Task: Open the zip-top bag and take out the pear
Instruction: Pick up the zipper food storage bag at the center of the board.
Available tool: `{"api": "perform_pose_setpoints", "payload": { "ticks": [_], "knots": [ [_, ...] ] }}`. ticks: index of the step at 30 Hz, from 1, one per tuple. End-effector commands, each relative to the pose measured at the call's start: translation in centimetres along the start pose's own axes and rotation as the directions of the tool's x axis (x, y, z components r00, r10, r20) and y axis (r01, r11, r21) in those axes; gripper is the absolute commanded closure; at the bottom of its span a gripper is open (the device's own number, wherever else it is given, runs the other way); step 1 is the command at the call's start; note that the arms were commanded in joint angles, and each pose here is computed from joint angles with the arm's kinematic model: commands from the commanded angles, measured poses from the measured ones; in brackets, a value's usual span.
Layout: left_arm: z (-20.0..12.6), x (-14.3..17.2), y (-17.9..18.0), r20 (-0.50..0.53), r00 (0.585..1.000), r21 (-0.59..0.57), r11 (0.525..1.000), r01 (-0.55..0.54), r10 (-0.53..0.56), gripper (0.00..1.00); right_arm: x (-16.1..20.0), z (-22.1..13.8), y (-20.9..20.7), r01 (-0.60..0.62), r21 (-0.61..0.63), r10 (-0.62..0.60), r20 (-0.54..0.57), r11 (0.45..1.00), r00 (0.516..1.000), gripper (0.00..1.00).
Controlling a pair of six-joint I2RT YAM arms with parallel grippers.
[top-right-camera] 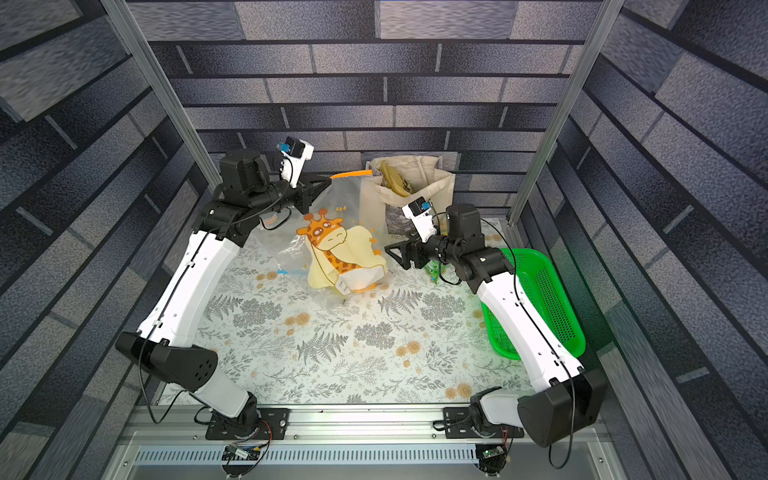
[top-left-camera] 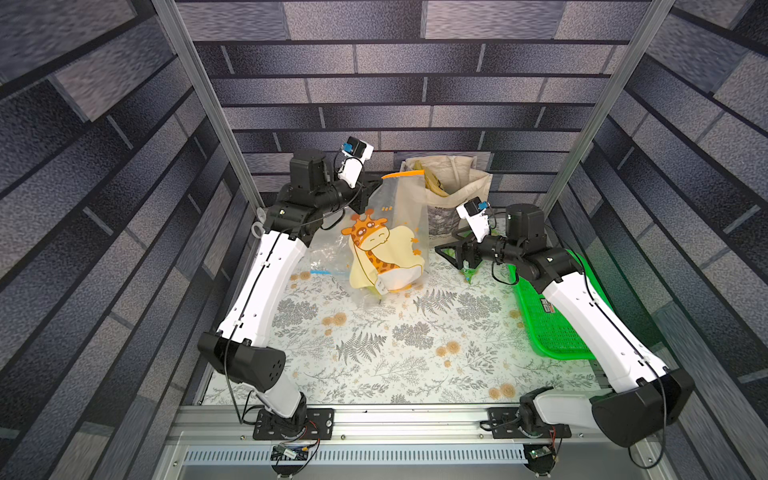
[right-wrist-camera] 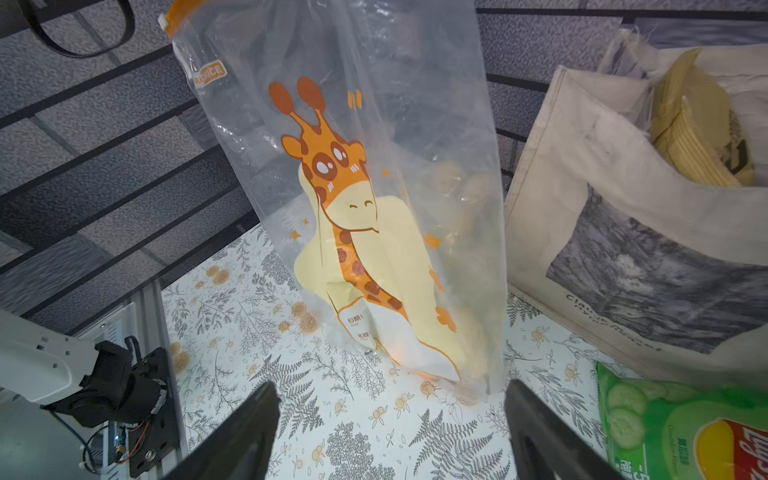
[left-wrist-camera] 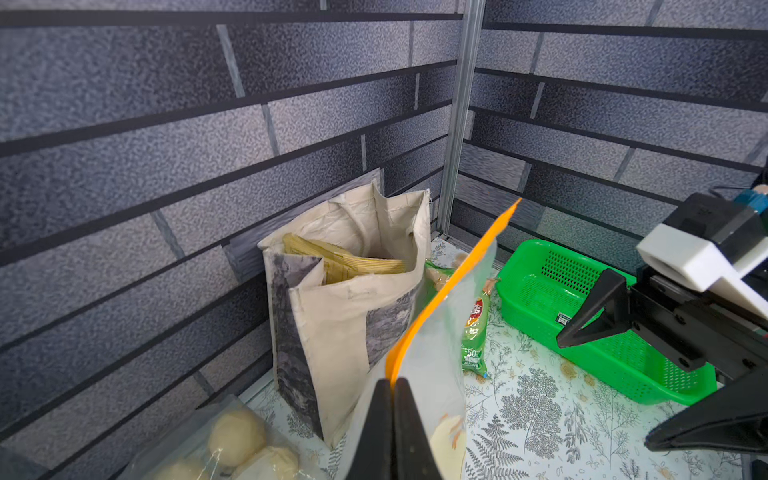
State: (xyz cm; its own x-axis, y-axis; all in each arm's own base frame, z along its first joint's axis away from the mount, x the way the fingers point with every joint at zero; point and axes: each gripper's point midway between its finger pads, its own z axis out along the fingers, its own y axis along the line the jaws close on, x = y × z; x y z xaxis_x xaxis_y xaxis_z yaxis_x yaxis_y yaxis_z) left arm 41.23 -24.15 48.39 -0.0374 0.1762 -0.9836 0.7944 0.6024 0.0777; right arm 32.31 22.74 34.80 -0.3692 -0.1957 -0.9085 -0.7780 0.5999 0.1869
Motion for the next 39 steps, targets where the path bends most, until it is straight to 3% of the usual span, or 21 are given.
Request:
{"api": "perform_pose_setpoints", "payload": {
  "ticks": [1, 4, 8, 11, 15, 24, 29, 33, 37, 39],
  "knots": [
    [-0.2, -2.5, -3.3, 0.008, 0.988, 0.087, 0.984, -0.153, 0.153, 1.00, -0.8, -1.3, -0.7, -0.010, 0.098, 0.006, 0.047, 0.995, 0.999, 0.12],
    [-0.3, -2.4, -5.1, -0.045, 0.985, 0.130, 0.979, -0.160, 0.167, 1.00, -0.6, -2.3, -0.2, -0.023, 0.103, 0.019, 0.040, 0.994, 0.999, 0.12],
    [0.1, 2.9, -8.2, -0.192, 0.968, 0.172, 0.977, -0.126, 0.159, 1.00, 0.5, -3.3, 0.7, -0.024, 0.089, 0.021, 0.031, 0.996, 0.999, 0.13],
    [0.1, 7.0, -10.4, -0.221, 0.962, 0.159, 0.979, -0.128, 0.161, 1.00, 1.2, -3.7, 1.1, -0.023, 0.082, 0.022, 0.020, 0.996, 1.000, 0.14],
    [-1.1, 9.3, -12.0, -0.244, 0.967, 0.171, 0.985, -0.027, 0.069, 1.00, 2.2, -4.3, 2.6, -0.010, 0.023, 0.010, -0.006, 1.000, 1.000, 0.20],
    [-2.1, 9.8, -14.3, -0.263, 0.962, 0.225, 0.974, -0.009, 0.070, 1.00, 2.7, -5.2, 6.3, 0.143, -0.159, -0.138, 0.045, 0.977, 0.989, 0.24],
    [-2.2, 9.5, -15.0, -0.258, 0.962, 0.248, 0.968, -0.025, 0.091, 1.00, 2.0, -4.8, 5.9, 0.222, -0.130, -0.209, 0.107, 0.966, 0.972, 0.26],
    [-2.4, 9.2, -15.2, -0.250, 0.963, 0.260, 0.965, -0.036, 0.103, 1.00, 0.9, -4.1, 4.7, 0.226, -0.081, -0.217, 0.105, 0.971, 0.970, 0.35],
    [-2.3, 9.3, -15.2, -0.258, 0.960, 0.262, 0.964, -0.044, 0.114, 1.00, -0.4, -3.7, 5.0, 0.251, -0.119, -0.236, 0.134, 0.961, 0.963, 0.39],
    [-2.2, 9.3, -15.3, -0.258, 0.959, 0.271, 0.962, -0.043, 0.115, 1.00, -1.0, -3.2, 5.4, 0.275, -0.144, -0.254, 0.151, 0.951, 0.955, 0.47]
  ]
}}
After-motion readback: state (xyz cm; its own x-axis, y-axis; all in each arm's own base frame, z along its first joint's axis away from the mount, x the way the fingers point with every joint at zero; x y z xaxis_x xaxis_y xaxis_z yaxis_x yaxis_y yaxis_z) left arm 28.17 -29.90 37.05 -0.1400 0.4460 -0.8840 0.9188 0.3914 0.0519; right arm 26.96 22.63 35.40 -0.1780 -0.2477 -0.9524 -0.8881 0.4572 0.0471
